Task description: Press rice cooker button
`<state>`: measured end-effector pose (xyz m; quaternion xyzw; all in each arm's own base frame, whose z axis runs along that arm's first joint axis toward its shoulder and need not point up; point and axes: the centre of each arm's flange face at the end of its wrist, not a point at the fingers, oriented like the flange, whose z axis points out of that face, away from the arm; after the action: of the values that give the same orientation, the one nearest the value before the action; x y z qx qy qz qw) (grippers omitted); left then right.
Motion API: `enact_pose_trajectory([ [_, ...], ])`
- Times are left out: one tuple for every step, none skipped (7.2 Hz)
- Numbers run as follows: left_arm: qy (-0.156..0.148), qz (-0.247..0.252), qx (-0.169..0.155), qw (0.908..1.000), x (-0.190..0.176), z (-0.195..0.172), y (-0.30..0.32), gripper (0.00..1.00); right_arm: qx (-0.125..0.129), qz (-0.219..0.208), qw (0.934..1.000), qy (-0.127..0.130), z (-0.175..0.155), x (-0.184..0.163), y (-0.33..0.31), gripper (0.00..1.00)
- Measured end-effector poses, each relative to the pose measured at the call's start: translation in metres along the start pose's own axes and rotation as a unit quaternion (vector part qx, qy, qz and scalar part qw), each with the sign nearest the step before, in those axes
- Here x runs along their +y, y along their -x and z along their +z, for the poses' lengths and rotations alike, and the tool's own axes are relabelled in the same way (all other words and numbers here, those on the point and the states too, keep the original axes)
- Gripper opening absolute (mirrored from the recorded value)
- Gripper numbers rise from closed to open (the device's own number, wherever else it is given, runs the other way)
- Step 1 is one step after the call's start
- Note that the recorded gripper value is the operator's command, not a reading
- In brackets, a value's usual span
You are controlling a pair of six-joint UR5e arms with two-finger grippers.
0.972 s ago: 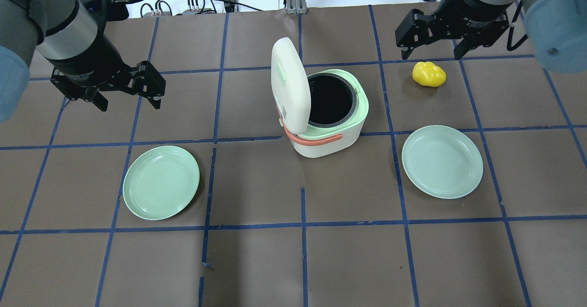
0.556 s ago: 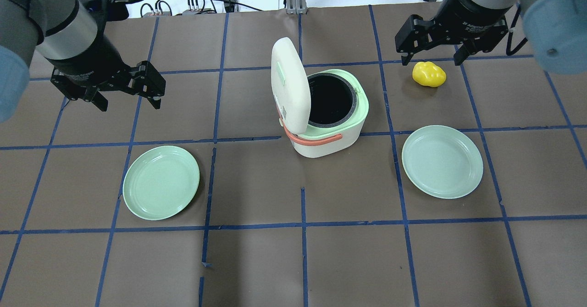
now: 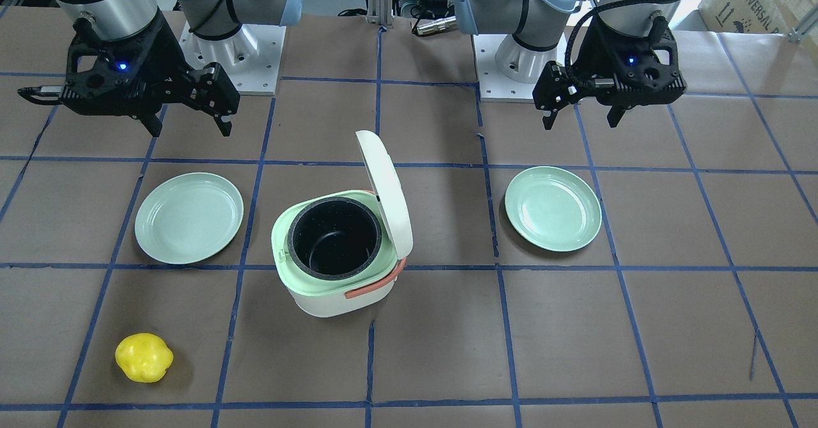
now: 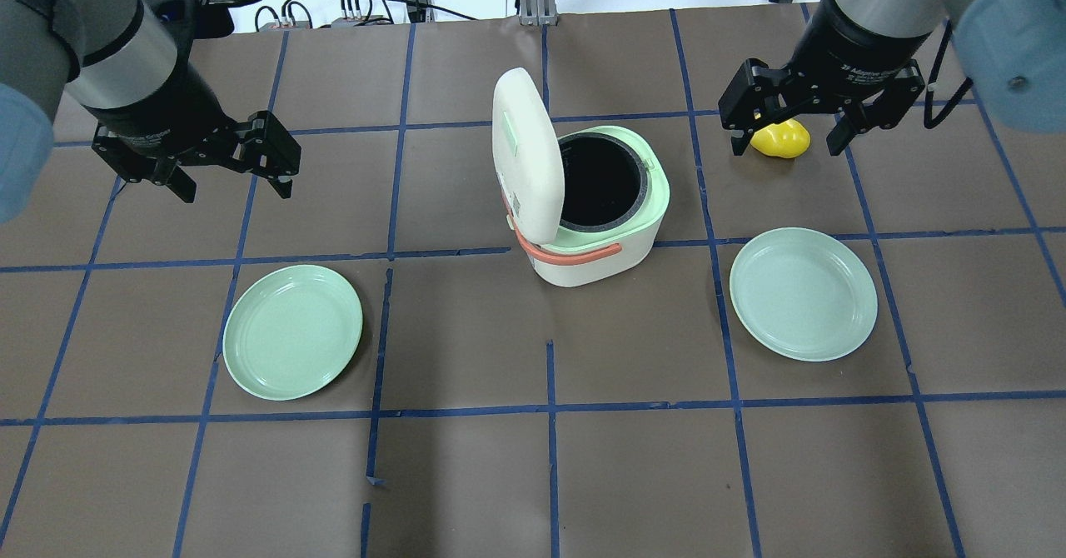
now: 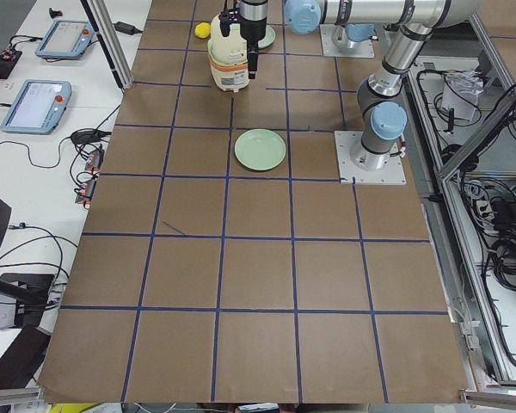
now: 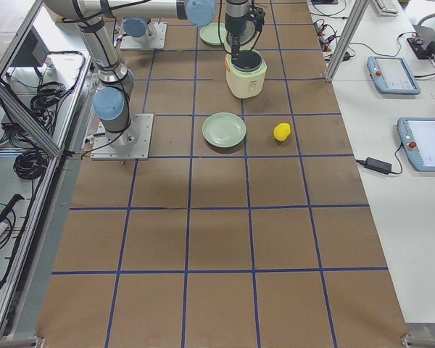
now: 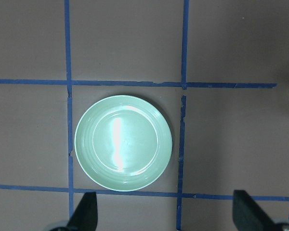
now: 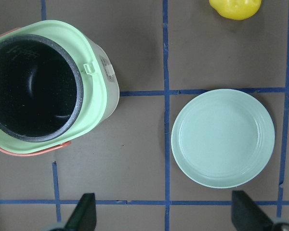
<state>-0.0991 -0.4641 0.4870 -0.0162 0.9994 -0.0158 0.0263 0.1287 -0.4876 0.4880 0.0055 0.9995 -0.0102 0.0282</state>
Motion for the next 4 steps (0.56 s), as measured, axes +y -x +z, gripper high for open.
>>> enact_pose_trajectory([
  [0.0, 0.0, 0.0, 1.0, 0.0, -0.0001, 0.0, 1.0, 0.001, -0.002, 1.0, 0.002, 0.0004, 0.0006, -0.0002, 1.0],
  [0.0, 0.0, 0.0, 1.0, 0.0, -0.0001, 0.0, 1.0, 0.001, -0.006, 1.0, 0.003, 0.0007, 0.0011, -0.0003, 1.0],
  [0.0, 0.0, 0.0, 1.0, 0.0, -0.0001, 0.0, 1.0, 0.001, -0.011, 0.9999, 0.003, 0.0, 0.0017, -0.0003, 1.0],
  [0.0, 0.0, 0.0, 1.0, 0.0, -0.0001, 0.0, 1.0, 0.001, -0.013, 0.9999, 0.002, -0.0006, 0.0023, -0.0002, 1.0],
])
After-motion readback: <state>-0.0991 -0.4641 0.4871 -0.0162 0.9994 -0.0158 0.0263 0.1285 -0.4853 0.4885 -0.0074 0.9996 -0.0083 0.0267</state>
